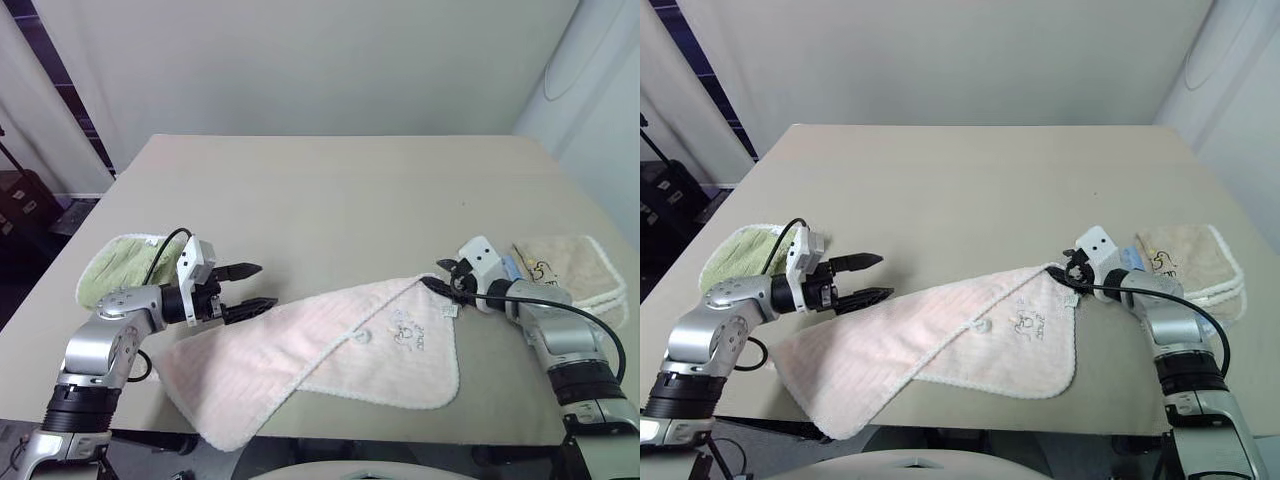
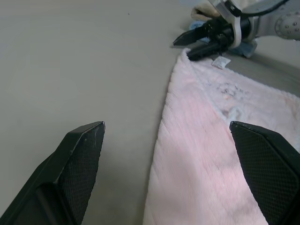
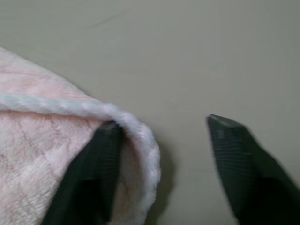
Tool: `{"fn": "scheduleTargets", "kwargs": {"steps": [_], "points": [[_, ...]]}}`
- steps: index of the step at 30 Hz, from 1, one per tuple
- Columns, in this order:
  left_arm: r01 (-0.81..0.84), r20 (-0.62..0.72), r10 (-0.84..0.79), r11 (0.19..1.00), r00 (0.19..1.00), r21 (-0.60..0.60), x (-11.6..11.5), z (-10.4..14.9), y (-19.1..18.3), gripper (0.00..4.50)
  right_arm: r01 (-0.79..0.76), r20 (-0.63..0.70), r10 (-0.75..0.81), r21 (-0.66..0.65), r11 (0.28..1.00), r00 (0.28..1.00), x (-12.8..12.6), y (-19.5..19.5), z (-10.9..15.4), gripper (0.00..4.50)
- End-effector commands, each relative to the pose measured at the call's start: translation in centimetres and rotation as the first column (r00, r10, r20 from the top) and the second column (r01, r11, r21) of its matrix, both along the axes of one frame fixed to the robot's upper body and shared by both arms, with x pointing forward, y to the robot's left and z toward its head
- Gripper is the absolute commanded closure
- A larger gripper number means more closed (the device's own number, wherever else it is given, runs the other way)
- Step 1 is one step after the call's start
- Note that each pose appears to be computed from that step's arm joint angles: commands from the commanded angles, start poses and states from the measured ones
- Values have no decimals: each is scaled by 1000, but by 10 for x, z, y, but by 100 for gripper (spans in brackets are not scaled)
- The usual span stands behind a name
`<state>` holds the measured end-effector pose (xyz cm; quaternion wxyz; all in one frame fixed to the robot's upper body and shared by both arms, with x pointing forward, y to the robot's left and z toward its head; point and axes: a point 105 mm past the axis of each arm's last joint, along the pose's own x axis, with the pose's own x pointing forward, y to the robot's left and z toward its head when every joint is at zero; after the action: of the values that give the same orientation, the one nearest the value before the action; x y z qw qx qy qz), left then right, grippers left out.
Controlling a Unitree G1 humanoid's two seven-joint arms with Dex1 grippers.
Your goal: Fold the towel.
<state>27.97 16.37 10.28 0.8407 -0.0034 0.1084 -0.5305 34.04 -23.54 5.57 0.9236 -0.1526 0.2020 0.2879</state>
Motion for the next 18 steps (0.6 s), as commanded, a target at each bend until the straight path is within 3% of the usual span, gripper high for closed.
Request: {"fn": "scheduleTargets", "kwargs": {"steps": [1,4,5,10,18], "points": [[9,51,-10,1000,999,16,0,8,1,0,18,73,-17,-1,1000,997,9,-2,21,324],[26,50,-27,999,998,19,-2,9,-1,0,26,115,-28,24,999,993,11,-1,34,435],[32,52,-33,999,998,21,-3,10,-2,0,24,127,-28,38,999,991,11,1,39,448],[68,68,-69,998,995,18,-3,17,-13,0,55,200,-67,64,996,977,17,10,61,448],[174,73,-177,984,982,50,-10,23,-41,0,202,329,-247,166,965,911,48,25,104,448]]}}
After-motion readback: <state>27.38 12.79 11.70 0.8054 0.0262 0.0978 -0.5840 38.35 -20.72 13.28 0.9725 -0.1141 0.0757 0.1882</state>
